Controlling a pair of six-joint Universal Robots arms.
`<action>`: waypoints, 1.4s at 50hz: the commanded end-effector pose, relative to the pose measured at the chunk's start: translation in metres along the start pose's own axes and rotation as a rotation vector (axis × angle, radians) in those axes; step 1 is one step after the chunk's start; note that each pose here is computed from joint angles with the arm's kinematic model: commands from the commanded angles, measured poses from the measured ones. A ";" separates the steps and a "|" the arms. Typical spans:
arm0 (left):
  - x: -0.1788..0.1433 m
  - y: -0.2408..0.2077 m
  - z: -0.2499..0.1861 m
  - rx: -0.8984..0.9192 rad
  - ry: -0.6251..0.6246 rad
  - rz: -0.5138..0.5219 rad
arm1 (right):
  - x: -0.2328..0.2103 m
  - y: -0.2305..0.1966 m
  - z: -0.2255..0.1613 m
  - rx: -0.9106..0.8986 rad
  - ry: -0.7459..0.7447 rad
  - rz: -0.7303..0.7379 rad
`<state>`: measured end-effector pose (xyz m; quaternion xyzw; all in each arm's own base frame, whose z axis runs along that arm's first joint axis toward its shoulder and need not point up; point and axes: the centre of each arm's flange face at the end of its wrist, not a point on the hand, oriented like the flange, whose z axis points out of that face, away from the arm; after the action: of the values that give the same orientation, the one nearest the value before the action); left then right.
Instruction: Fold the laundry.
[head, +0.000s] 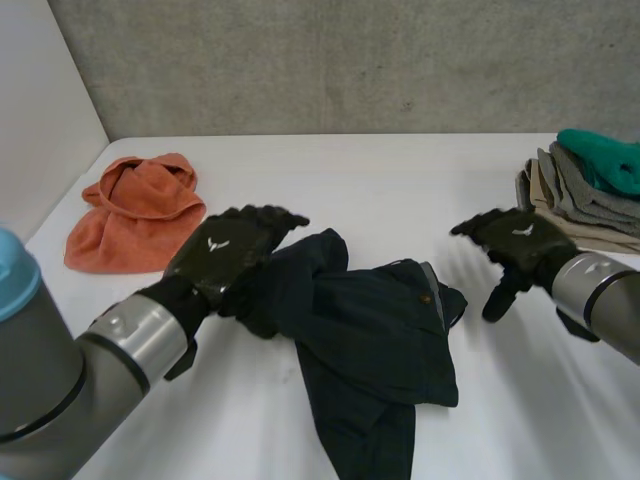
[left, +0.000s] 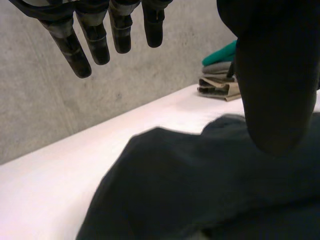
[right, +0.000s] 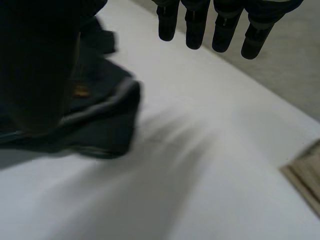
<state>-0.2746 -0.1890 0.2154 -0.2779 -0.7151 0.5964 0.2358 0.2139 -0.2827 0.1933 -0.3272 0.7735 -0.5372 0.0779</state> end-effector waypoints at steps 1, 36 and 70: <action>-0.016 0.029 0.002 -0.087 -0.052 -0.001 | -0.029 0.003 -0.014 -0.027 -0.117 -0.102; -0.081 0.081 0.102 -0.076 -0.005 0.011 | -0.128 0.018 -0.052 0.191 0.089 -0.043; -0.074 -0.071 0.070 -0.074 -0.095 0.262 | -0.025 -0.111 0.027 0.137 0.170 -0.389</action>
<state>-0.2555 -0.2549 0.3264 -0.2964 -0.6814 0.6448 0.1791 0.2724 -0.2645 0.3225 -0.4122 0.6481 -0.6367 -0.0684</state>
